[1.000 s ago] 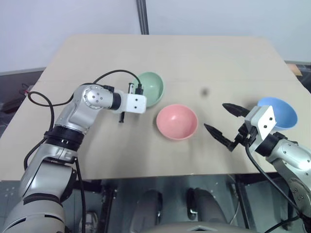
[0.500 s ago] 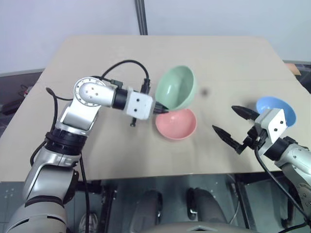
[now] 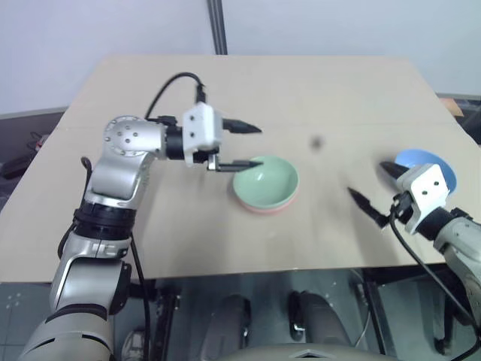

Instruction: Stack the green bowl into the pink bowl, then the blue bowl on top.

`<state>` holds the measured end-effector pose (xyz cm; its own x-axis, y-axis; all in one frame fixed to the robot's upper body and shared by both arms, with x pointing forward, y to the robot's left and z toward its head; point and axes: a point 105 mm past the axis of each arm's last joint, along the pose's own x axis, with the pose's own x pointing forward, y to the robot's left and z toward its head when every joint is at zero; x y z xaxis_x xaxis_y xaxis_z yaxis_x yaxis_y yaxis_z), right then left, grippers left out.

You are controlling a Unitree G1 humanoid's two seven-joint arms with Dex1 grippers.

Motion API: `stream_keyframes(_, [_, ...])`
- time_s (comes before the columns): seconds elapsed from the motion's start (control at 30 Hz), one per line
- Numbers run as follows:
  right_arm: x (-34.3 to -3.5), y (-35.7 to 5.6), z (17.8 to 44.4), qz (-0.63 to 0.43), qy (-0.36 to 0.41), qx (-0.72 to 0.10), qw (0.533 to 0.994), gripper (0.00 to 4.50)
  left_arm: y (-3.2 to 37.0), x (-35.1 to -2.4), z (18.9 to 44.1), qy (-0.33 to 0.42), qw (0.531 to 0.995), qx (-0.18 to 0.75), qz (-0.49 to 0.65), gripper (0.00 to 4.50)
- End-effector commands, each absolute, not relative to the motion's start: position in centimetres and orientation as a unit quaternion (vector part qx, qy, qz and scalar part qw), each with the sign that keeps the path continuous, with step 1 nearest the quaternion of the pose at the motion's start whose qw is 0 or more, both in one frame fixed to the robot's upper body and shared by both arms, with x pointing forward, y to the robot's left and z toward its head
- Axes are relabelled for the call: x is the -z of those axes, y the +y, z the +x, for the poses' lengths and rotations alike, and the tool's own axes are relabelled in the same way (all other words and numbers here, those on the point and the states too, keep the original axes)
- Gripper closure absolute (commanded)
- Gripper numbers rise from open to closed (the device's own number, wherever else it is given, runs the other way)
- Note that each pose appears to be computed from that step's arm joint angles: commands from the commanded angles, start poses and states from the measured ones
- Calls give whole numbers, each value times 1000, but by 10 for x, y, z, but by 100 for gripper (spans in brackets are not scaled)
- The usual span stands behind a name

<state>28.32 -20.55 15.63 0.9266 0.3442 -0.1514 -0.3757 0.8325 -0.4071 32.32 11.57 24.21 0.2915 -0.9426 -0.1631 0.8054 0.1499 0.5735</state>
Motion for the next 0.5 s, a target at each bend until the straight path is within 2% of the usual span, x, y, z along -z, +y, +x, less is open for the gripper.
stream_keyframes(0.03, [-157,-230,301,-247,59,-119,960,0,123,-241,319,-108,779,570,236,136])
stream_keyframes(0.07, [-155,-237,306,-251,71,-102,960,0,126,-236,316,-98,781,576,221,136])
stream_keyframes(0.1, [-151,-244,311,-254,87,-86,960,0,129,-235,309,-85,776,600,176,83])
stream_keyframes(0.17, [-144,-252,317,-254,109,-72,958,0,130,-234,301,-72,765,627,127,7])
stream_keyframes(0.3, [-130,-262,329,-227,160,-65,958,0,134,-228,302,-82,786,600,121,2])
stream_keyframes(0.43, [-120,-268,340,-200,189,-64,959,0,134,-224,290,-61,765,636,82,2])
stream_keyframes(0.5, [-117,-271,344,-193,199,-65,959,92,132,-223,288,-59,760,642,85,0])
